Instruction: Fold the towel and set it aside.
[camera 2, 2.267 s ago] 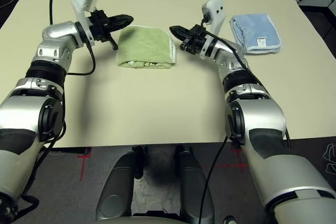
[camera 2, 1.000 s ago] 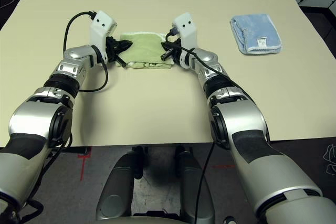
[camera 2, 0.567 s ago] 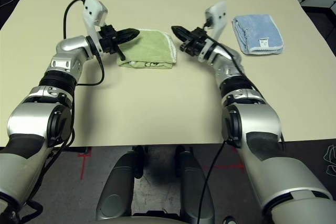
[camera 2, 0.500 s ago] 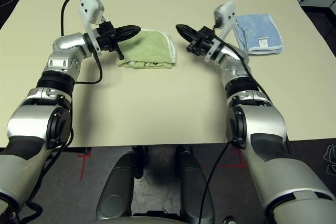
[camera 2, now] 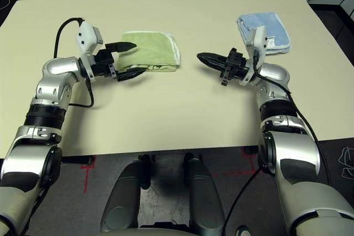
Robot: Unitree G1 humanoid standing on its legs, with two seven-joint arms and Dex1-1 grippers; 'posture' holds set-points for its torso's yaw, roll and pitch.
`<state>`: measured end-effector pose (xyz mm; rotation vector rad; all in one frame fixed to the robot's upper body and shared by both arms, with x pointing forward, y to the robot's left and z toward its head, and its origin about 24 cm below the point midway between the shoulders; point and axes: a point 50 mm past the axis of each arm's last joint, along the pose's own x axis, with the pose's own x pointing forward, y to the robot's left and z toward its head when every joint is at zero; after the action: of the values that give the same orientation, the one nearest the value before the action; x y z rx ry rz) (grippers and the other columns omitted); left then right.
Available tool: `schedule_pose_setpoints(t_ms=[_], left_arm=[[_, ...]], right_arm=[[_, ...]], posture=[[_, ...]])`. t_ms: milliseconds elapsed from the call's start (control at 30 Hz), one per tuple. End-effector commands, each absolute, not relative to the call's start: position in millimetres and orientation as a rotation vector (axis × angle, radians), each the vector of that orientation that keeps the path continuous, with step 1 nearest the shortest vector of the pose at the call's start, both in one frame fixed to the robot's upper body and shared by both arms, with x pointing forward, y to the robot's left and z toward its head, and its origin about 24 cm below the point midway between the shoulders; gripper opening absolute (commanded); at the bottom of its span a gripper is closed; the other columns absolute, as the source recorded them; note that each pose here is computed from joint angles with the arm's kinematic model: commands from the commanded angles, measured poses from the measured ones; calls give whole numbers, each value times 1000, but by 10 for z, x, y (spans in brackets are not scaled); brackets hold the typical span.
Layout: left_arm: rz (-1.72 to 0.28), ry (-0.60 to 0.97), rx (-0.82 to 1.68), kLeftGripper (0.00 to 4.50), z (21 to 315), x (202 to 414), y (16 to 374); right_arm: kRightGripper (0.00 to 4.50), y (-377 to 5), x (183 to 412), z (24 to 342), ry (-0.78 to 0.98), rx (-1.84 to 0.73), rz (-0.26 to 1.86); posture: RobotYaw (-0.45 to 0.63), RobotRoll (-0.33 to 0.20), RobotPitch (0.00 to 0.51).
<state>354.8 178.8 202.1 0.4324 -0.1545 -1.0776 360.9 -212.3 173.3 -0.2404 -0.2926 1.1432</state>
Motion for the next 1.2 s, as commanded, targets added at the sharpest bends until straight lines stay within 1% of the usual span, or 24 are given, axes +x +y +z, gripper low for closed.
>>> schedule_pose_setpoints(t_ms=[33,167,233,267,300,400,533,567,667,800,867,900,967,1033,1100,1200], left_arm=[[-1108,-138,440,4500,1986,3494,1800],[-1110,-136,449,4500,1997,3473,1834],[-1109,-134,456,4500,1998,3459,1858],[-1106,-132,459,4500,1999,3453,1873],[-1097,-130,462,4500,2004,3450,1894],[-1070,-128,463,4500,2034,3448,1949],[-1021,-119,349,4500,2121,3492,1999],[-986,-82,237,4500,2141,3528,2024],[-914,24,24,4500,2147,3588,2084],[-797,198,-169,4500,2013,3643,2212],[-748,235,-229,4500,1968,3668,2237],[-713,250,-295,4500,1944,3693,2231],[-689,343,-392,4500,1849,3720,2153],[-662,403,-451,4500,1802,3752,2113],[-611,420,-498,4500,1792,3810,2112],[-602,419,-566,4500,1839,3866,2080]], right_arm=[[1768,-2179,3579,1703,-275,-266,1149],[3288,-2207,3563,1697,-264,-291,1158],[3962,-2220,3553,1693,-264,-301,1162],[4384,-2225,3548,1692,-266,-306,1163],[4447,-2232,3543,1692,-267,-312,1163],[4447,-2249,3540,1693,-271,-308,1152],[4447,-2240,3542,1695,-277,-301,1150],[4447,-2231,3544,1699,-280,-301,1151],[4447,-2219,3545,1709,-286,-299,1154],[4447,-2252,3531,1708,-286,-293,1151],[4447,-2269,3521,1703,-285,-293,1151],[4447,-2282,3514,1697,-285,-291,1151],[4447,-2309,3496,1678,-281,-291,1153],[4447,-2316,3489,1670,-279,-292,1154],[4447,-2308,3491,1673,-281,-290,1155],[4447,-2294,3492,1680,-286,-289,1157]], posture=[[31,0,239],[35,0,236],[35,0,235],[35,0,235],[35,0,233],[36,0,232],[37,0,230],[37,0,230],[32,0,228],[31,0,227],[34,0,226],[37,0,227],[40,0,226],[38,0,227],[36,0,228],[33,0,228]])
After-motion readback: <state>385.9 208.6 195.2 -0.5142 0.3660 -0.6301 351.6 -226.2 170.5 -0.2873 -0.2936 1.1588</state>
